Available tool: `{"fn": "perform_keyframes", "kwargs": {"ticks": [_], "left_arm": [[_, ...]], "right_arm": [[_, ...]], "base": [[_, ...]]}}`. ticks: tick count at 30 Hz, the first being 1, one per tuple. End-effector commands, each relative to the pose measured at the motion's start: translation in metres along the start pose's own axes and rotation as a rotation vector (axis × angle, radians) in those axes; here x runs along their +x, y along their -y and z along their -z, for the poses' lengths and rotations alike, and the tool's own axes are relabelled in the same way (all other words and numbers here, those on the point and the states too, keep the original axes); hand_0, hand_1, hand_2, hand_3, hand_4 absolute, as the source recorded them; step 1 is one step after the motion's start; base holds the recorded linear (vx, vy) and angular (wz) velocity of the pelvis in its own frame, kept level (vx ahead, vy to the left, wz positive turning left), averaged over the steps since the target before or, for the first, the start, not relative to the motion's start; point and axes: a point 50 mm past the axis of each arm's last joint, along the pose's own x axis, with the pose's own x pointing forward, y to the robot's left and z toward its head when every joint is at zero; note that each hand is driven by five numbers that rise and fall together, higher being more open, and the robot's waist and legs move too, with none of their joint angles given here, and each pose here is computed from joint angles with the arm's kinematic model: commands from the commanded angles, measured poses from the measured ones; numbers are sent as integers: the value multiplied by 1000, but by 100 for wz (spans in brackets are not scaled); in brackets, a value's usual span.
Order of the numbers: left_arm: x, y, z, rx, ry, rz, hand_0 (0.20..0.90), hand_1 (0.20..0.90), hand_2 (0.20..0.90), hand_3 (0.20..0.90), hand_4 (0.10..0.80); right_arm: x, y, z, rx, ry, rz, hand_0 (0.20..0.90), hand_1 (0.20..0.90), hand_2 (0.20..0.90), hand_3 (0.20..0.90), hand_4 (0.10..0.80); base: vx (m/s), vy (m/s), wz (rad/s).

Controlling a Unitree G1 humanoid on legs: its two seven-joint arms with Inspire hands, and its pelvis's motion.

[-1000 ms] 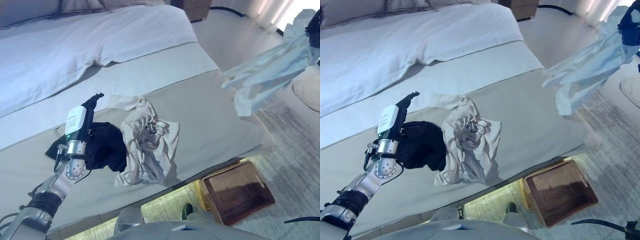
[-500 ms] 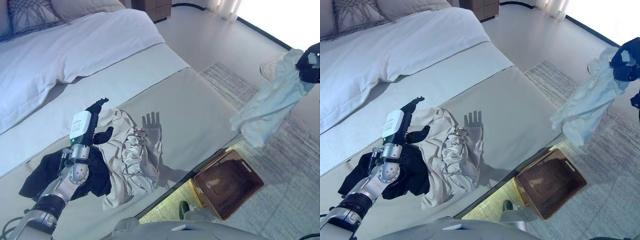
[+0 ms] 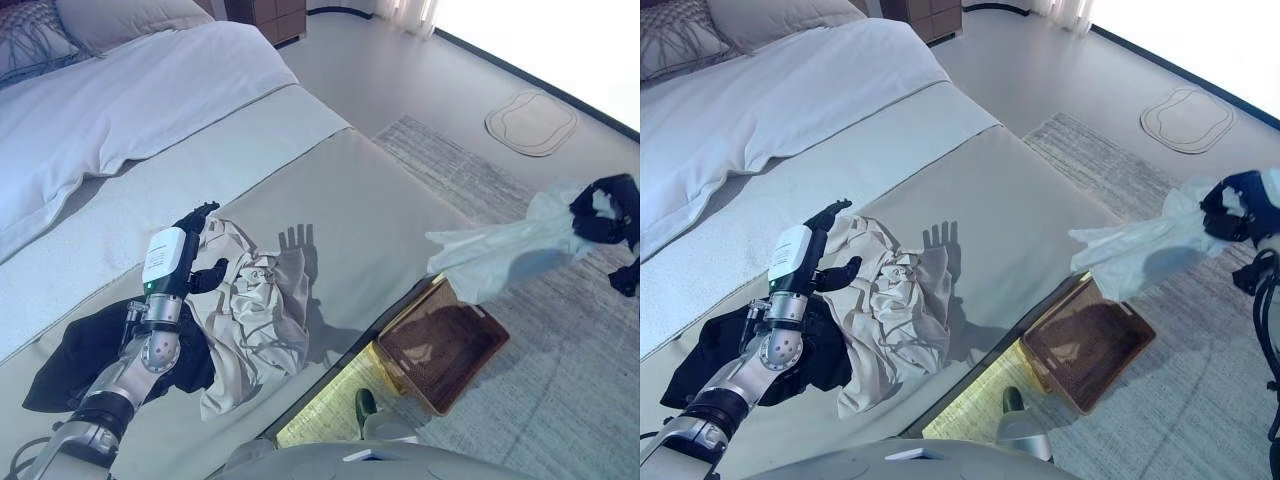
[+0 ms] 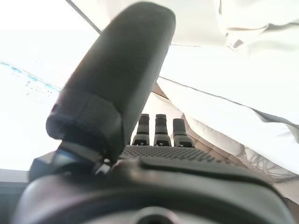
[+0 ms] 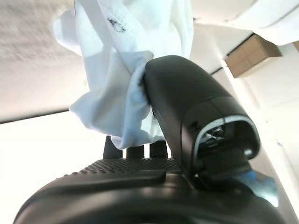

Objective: Pick up the clothes from the bed and place them into the basket

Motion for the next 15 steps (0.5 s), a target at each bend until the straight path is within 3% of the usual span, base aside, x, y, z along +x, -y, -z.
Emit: {"fn": "perform_keyframes", "kwargs": {"ticks": [1,15], "left_arm": [[14,-23,-8,-28,72,-158,900,900,900,900,800],[24,-22,-14,-24,94,-141,900,900,900,900,800]], "right_arm": [[5,43,-4,14,16,151,300,300,300,200,100],[3,-11,27,114,-151,16,300,300,300,200,100]], "base": [[-49,-6,-17],[-53,-21,-5]]}}
